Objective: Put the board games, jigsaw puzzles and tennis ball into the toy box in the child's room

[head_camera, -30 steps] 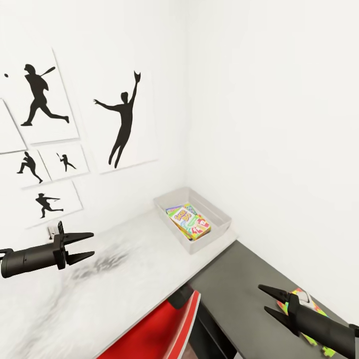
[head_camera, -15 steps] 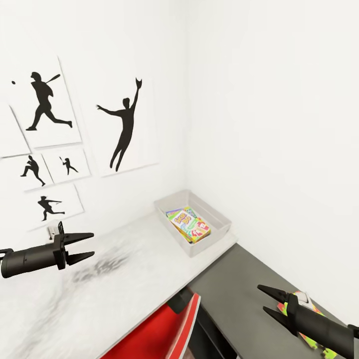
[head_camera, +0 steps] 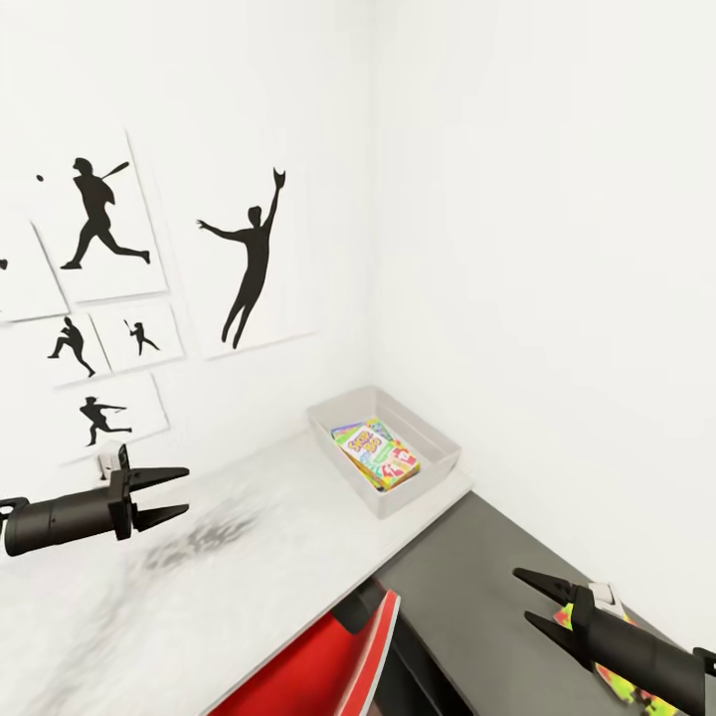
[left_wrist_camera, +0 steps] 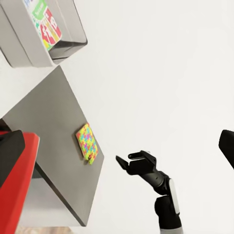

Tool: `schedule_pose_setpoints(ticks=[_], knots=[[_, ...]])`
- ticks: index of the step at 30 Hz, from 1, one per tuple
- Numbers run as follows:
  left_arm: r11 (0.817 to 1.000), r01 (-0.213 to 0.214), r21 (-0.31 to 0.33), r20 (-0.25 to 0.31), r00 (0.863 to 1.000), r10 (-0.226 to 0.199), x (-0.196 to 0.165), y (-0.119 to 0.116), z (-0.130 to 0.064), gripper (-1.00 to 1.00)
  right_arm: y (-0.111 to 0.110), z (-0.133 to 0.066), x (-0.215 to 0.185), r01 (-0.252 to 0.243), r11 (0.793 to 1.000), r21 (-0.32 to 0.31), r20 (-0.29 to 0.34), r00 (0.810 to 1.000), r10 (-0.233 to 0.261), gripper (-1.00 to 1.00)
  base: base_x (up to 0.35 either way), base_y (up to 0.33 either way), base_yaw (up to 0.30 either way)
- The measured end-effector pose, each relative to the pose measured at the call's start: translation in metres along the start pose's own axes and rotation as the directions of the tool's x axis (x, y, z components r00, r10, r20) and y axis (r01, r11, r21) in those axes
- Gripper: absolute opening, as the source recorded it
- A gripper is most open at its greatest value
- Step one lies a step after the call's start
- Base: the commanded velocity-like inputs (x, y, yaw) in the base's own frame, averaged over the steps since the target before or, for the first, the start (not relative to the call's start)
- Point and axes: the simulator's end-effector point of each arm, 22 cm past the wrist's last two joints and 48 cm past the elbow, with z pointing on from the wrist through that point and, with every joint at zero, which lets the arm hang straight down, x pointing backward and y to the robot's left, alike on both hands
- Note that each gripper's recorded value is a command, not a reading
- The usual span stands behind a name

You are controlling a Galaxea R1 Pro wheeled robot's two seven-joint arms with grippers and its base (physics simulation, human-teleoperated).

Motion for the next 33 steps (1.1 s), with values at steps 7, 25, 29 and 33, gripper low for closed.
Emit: schedule_pose_setpoints(ticks=[7,25,29,33], knots=[[1.000,0.002,0.004,-0.018,1.000,-0.002,0.009,-0.001,0.004,1.00,0.004,-0.002,0.000,0.008,1.000,-0.007,0.003,1.000,-0.008,1.00,0.000,0.000,0.013],[1.000,0.016,0.015,-0.077,0.997,-0.015,0.037,-0.002,0.022,1.00,-0.020,-0.015,-0.015,0.121,0.982,0.144,0.032,0.991,-0.127,1.00,0.000,0.000,0.066],[1.000,0.007,0.014,-0.073,0.997,-0.006,0.037,-0.004,0.021,1.00,-0.033,-0.018,-0.019,0.148,0.966,0.213,0.032,0.987,-0.158,1.00,0.000,0.000,0.127],[1.000,-0.011,-0.003,-0.069,0.998,0.011,0.036,-0.003,0.020,1.00,-0.054,-0.023,-0.020,0.155,0.937,0.314,0.027,0.985,-0.172,1.00,0.000,0.000,0.152]])
